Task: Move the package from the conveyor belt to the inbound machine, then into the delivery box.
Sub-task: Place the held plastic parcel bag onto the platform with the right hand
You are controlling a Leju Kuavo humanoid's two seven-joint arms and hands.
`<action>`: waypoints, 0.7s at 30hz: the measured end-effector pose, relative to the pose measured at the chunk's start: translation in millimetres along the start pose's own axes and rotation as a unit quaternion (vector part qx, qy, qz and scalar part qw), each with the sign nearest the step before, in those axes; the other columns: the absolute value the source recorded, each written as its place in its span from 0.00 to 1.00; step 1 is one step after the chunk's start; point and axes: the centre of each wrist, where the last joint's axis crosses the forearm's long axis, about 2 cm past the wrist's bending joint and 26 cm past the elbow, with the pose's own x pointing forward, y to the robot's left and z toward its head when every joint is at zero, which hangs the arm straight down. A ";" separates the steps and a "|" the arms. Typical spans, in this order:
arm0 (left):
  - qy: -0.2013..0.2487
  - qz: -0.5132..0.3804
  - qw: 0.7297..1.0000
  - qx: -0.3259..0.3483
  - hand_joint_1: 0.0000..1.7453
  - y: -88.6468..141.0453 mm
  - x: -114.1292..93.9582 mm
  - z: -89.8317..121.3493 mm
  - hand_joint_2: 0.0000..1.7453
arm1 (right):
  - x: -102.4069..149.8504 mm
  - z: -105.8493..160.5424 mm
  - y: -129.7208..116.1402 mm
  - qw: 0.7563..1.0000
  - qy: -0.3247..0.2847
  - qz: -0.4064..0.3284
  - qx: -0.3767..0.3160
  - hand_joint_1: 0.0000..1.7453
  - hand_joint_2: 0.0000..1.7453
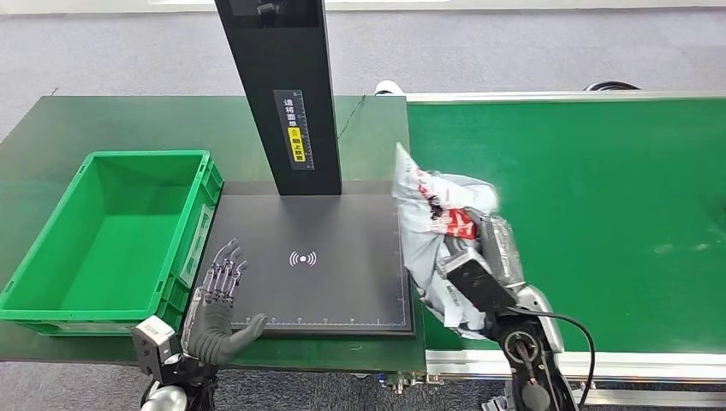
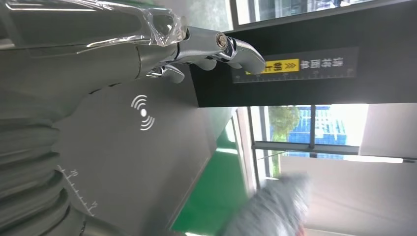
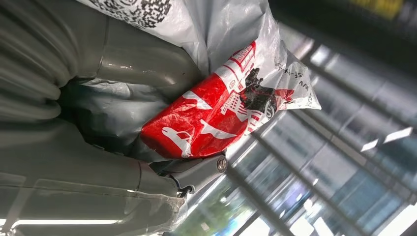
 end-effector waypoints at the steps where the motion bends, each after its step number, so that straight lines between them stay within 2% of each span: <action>1: -0.003 0.000 1.000 0.001 0.00 0.2 0.3 -1.4 1.00 | 0.9 -6.2 6.6 1.000 -0.010 0.012 0.023 1.00 1.00; 5: -0.012 0.006 1.000 0.003 0.00 0.4 0.3 -6.4 1.00 | 5.0 -33.5 37.0 0.986 -0.045 0.064 0.144 1.00 1.00; 8: -0.017 0.011 1.000 0.003 0.00 0.8 0.5 -11.6 1.00 | 7.5 -48.1 63.3 0.961 -0.050 0.096 0.255 1.00 1.00; 10: -0.020 0.014 1.000 0.002 0.00 1.1 0.7 -14.8 1.00 | 8.8 -54.1 78.1 0.943 -0.043 0.127 0.306 1.00 1.00; 16: -0.022 0.019 1.000 -0.001 0.00 0.9 0.2 -21.0 1.00 | 17.0 -68.4 107.6 0.907 -0.043 0.234 0.347 1.00 1.00; 21: -0.022 0.019 1.000 -0.001 0.00 -0.3 -0.7 -22.6 1.00 | 24.3 -71.3 122.1 0.898 -0.059 0.256 0.353 1.00 1.00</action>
